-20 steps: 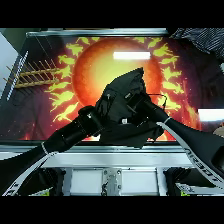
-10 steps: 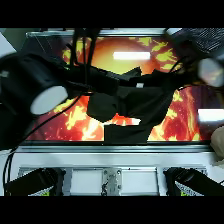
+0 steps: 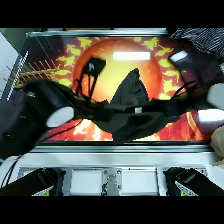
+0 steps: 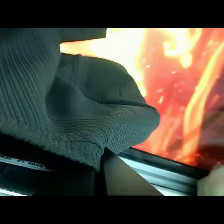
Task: Fold the clothes and pants, and hang the long-sleeved shirts on hangers.
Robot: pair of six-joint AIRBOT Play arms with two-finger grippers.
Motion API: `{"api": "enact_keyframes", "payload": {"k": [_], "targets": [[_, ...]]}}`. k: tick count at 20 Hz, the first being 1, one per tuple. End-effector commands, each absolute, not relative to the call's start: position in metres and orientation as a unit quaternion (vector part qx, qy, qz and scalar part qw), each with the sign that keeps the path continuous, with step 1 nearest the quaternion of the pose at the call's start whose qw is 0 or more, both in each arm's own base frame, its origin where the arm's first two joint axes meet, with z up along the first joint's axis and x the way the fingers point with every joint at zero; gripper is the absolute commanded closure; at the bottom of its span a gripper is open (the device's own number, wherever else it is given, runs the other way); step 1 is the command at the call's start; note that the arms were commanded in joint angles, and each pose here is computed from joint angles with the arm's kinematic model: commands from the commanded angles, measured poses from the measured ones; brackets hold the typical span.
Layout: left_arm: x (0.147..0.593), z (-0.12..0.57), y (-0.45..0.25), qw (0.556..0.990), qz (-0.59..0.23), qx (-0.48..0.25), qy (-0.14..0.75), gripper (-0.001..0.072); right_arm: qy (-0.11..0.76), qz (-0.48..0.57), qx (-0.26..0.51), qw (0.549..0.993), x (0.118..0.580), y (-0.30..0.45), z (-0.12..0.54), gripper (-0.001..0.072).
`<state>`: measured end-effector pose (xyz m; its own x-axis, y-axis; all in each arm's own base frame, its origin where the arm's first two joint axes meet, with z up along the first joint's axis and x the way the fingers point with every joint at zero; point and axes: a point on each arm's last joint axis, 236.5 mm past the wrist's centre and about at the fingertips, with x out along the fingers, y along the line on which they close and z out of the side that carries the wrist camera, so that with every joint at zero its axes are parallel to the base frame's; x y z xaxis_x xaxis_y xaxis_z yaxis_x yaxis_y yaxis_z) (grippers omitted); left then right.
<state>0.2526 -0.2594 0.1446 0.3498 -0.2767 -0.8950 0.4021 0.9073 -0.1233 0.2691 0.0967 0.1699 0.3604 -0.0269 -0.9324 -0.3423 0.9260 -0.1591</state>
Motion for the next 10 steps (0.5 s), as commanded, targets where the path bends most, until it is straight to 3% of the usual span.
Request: {"api": "enact_keyframes", "payload": {"k": [1, 6, 10], "targets": [[0.231, 0.071, -0.282, 0.773, -0.228, -0.035, 0.592, 0.069, 0.575, 0.133, -0.154, 0.792, 0.274, 0.121, 0.115, 0.0693], [0.227, 0.031, -0.259, 0.751, -0.191, -0.048, 0.63, 0.069, 0.603, 0.194, -0.09, 0.768, 0.276, 0.14, 0.096, 0.0693], [0.219, 0.025, -0.25, 0.762, -0.189, -0.072, 0.615, 0.069, 0.623, 0.163, -0.039, 0.764, 0.278, 0.121, 0.082, 0.0692]]}}
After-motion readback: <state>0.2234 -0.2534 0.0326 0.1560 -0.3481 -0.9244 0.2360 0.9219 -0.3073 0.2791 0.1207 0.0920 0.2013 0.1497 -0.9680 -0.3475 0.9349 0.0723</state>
